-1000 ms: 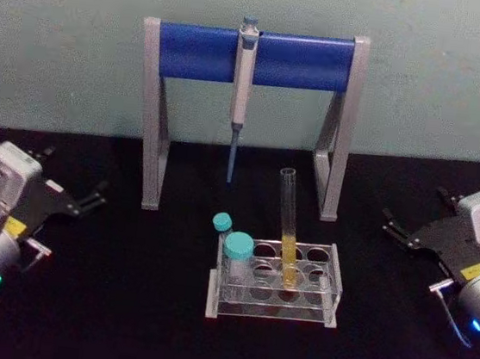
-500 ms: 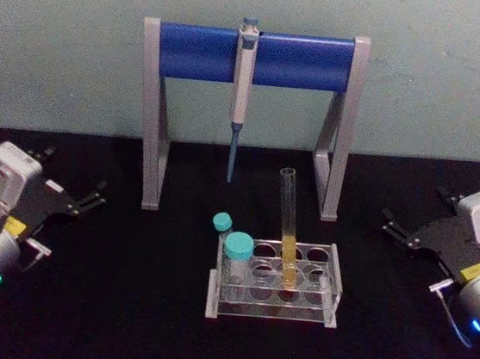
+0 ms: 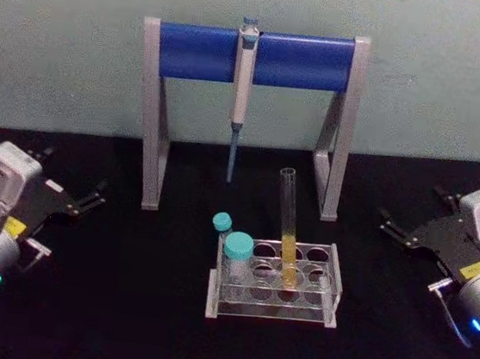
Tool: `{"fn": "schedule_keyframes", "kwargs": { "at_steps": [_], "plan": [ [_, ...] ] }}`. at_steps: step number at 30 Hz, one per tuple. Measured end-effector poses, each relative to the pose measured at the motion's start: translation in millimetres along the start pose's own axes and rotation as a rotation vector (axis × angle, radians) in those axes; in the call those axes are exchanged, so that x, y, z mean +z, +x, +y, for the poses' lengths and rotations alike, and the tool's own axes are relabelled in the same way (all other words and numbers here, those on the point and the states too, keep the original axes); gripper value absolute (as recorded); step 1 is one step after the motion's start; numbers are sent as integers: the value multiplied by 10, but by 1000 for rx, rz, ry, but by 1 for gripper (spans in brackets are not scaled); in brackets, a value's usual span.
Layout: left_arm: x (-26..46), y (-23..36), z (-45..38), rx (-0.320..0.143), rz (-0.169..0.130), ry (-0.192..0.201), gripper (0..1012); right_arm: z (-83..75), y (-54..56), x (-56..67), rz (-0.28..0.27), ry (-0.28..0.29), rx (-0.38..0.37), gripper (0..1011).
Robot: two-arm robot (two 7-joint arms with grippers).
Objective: Pick up the test tube from the test tube rack, shake it, then place it back into the test tube rack.
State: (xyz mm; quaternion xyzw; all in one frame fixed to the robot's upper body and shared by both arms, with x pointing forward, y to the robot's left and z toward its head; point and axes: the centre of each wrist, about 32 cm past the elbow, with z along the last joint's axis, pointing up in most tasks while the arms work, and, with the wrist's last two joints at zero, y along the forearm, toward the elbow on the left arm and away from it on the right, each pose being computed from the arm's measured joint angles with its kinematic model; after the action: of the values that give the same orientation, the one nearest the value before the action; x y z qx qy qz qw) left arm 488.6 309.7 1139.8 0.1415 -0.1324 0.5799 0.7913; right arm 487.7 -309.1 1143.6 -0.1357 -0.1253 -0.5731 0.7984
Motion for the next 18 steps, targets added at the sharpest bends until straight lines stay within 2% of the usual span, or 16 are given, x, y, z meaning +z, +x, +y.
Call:
{"fn": "schedule_keyframes", "kwargs": {
  "at_steps": [5,11,18],
  "plan": [
    [0,0,0,0,0,0,1010,-16,-13,54,28,6,31,1000],
    [0,0,0,0,0,0,1010,-39,-39,144,100,20,105,1000],
    [0,0,0,0,0,0,1010,-56,-42,286,197,14,229,1000]
  ]
}}
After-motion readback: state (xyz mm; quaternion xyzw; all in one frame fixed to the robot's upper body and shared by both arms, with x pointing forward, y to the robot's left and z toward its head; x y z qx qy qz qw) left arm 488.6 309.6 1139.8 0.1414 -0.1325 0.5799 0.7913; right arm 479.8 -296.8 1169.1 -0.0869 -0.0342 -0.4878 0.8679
